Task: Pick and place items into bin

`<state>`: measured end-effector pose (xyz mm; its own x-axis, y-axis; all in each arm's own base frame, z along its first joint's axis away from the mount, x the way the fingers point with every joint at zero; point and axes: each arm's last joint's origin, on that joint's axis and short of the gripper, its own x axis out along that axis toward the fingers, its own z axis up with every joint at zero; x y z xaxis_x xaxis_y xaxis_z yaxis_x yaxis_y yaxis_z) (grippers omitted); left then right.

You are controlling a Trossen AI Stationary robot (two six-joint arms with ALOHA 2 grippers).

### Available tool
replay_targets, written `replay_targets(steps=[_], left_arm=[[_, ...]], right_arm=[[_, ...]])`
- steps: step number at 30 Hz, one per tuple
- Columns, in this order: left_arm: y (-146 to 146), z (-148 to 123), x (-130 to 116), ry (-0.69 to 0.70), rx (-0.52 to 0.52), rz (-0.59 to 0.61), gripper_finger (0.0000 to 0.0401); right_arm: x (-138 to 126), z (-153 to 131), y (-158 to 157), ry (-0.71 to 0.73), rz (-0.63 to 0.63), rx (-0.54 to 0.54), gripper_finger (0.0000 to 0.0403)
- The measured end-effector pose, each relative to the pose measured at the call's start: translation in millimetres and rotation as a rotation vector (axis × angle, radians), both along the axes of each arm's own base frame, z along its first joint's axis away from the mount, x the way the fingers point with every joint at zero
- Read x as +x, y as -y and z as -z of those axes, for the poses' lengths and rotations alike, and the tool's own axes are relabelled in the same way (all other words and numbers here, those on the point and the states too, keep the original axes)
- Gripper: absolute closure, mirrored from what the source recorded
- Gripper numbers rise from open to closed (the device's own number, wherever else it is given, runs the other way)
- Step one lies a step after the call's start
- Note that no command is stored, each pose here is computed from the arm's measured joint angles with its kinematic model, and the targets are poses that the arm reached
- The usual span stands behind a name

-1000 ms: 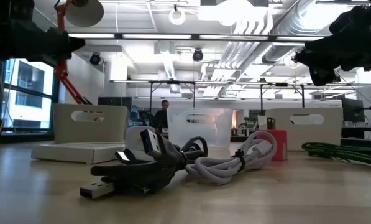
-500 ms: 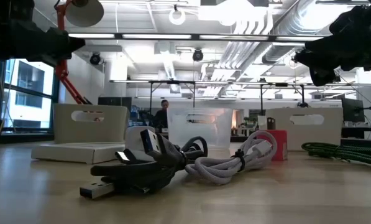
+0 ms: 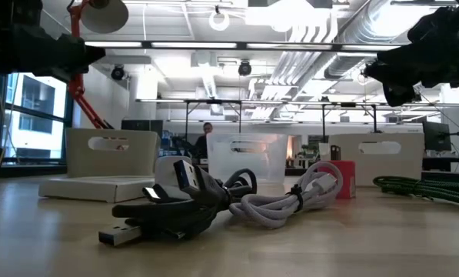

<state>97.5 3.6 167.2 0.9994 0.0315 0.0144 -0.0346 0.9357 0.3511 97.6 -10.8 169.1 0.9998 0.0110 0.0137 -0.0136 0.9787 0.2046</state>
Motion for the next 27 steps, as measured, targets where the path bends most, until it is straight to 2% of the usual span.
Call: replay_targets(steps=[8, 13, 18, 23, 27], left_arm=[[0.1, 0.0, 0.0, 0.000, -0.015, 0.002, 0.0185], [0.7, -0.1, 0.0, 0.004, -0.184, 0.025, 0.0185], [0.4, -0.3, 0.0, 0.009, -0.229, 0.016, 0.0185], [-0.2, -0.5, 0.0, 0.020, -0.415, -0.001, 0.0185], [-1.7, -0.9, -0.1, 0.032, -0.385, -0.051, 0.0185]], right_arm=[[0.0, 0.0, 0.0, 0.000, 0.000, 0.000, 0.0233], [0.0, 0.0, 0.0, 0.000, 0.000, 0.000, 0.0237], [0.0, 0.0, 0.0, 0.000, 0.001, 0.000, 0.0242], [0.0, 0.4, 1.9, -0.004, 0.067, 0.001, 0.0240], [-0.1, 1.0, 3.6, -0.004, 0.124, 0.062, 0.0237]])
